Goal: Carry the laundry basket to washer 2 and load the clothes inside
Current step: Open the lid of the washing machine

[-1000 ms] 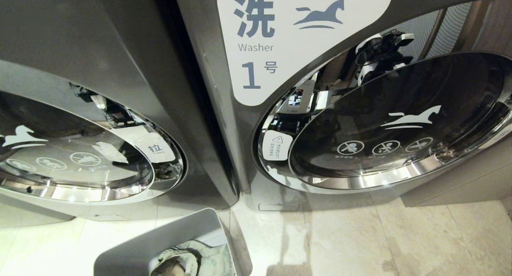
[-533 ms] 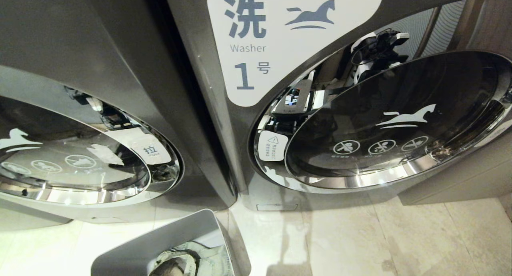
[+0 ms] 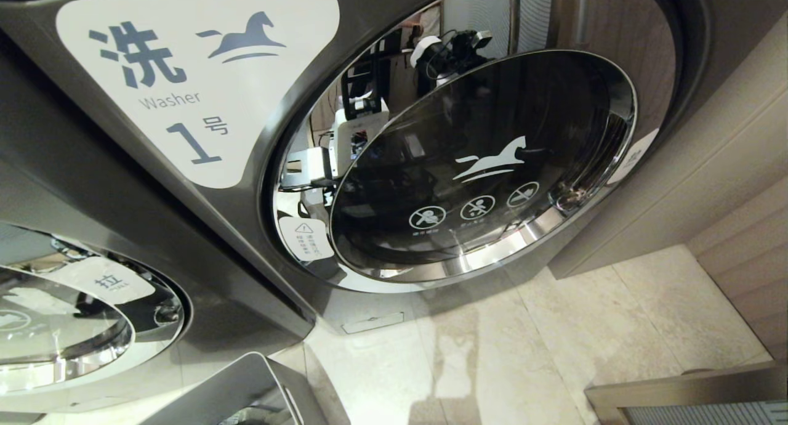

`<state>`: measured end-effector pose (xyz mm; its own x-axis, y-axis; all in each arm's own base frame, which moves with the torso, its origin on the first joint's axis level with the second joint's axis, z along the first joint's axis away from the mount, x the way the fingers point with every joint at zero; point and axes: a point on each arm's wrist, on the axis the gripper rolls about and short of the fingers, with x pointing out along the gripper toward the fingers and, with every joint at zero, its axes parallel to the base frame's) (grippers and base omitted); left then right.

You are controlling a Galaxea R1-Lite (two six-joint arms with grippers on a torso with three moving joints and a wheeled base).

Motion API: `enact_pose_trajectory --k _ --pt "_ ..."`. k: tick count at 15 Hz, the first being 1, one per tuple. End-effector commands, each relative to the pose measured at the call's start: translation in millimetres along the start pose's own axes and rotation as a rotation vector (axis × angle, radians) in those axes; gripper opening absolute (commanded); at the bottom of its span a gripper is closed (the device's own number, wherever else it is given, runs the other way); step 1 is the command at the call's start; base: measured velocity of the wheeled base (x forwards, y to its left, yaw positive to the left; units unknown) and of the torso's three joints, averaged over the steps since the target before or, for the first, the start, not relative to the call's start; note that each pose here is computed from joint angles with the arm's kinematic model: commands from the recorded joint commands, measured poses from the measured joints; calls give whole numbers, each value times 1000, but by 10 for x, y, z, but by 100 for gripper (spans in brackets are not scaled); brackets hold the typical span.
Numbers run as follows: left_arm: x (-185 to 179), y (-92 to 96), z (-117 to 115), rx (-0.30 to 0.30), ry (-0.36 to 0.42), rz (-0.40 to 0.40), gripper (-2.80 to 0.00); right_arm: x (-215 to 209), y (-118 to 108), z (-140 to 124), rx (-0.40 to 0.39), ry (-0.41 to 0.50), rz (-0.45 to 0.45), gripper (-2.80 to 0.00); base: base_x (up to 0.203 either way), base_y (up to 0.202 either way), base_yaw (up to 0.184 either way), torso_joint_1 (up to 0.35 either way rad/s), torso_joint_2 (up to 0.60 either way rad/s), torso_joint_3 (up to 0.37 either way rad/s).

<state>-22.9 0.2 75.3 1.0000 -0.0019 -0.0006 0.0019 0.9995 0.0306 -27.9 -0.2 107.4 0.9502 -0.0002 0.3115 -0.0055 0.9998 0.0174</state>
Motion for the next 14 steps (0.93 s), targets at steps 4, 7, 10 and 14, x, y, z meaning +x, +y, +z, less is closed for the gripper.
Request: enact_pose_trajectory --k 4,7,10,14 --pt "0 0 0 -6 -1 0 -280 6 -2 -115 0 39 -1 -280 0 0 0 0 0 0" --pt "0 0 0 -6 -1 0 -280 6 -2 -115 0 39 -1 -280 0 0 0 0 0 0" --pt "0 0 2 2 -2 -1 -280 6 -2 -115 0 39 -1 -280 0 0 0 0 0 0" --pt "-148 17 473 12 -106 16 -280 6 -2 -115 0 39 -1 -280 0 0 0 0 0 0"
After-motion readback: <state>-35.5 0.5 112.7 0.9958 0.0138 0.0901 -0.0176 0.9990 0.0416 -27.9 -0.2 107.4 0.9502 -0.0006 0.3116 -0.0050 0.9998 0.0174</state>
